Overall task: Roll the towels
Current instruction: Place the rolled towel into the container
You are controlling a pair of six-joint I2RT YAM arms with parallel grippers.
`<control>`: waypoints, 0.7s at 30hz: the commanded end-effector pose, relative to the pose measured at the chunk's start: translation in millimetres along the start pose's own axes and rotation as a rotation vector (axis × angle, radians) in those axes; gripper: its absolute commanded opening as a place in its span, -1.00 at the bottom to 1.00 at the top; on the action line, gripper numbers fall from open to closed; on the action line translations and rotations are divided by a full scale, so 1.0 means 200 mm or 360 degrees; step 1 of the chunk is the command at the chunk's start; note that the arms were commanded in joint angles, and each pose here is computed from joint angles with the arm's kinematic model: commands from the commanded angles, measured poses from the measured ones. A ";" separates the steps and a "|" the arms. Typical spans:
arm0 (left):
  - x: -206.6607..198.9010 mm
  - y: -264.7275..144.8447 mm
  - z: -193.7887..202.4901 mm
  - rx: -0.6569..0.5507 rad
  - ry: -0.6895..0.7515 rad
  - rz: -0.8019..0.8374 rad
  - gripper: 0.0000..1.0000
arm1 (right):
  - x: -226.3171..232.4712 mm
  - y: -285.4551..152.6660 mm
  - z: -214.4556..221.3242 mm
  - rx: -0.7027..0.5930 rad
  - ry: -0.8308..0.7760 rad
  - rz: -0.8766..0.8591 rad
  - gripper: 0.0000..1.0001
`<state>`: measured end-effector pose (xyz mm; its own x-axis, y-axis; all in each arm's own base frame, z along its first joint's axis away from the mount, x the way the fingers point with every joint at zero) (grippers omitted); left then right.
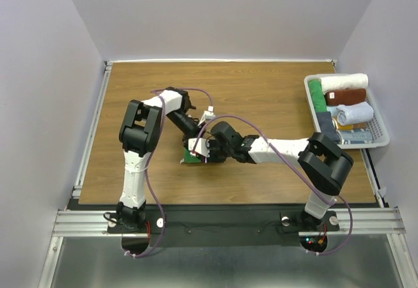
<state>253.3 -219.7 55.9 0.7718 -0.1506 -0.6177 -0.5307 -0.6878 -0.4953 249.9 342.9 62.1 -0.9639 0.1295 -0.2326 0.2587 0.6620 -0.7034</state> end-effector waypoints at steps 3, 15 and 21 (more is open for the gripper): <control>0.13 -0.41 0.04 0.0130 0.0258 -0.0509 0.70 | 0.13 -0.06 0.24 0.0242 0.0437 -0.0284 -0.99; -0.04 -0.80 -0.25 -0.0192 0.0415 -0.1077 0.97 | -0.19 -0.26 0.13 0.0053 0.1636 -0.0353 -0.99; -0.10 -0.78 -0.27 -0.0286 0.0408 -0.1150 0.97 | -0.42 -0.44 0.11 -0.0136 0.2016 -0.0314 -0.99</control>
<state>342.3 -143.0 176.8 0.9818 0.1900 -0.0005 0.1469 -0.7607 -0.6323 293.1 258.5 80.7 -0.5102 0.6385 0.5761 0.1087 0.7124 -0.6933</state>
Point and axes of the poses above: each gripper's point midway between its finger pads, its own y axis out along the fingers, its own x axis along the line the jaws close on, z = x × y, the point moved 2 cm from there along -y, back along the fingers, and after that the axes turned 11 degrees about y, right-handed, at the moved point
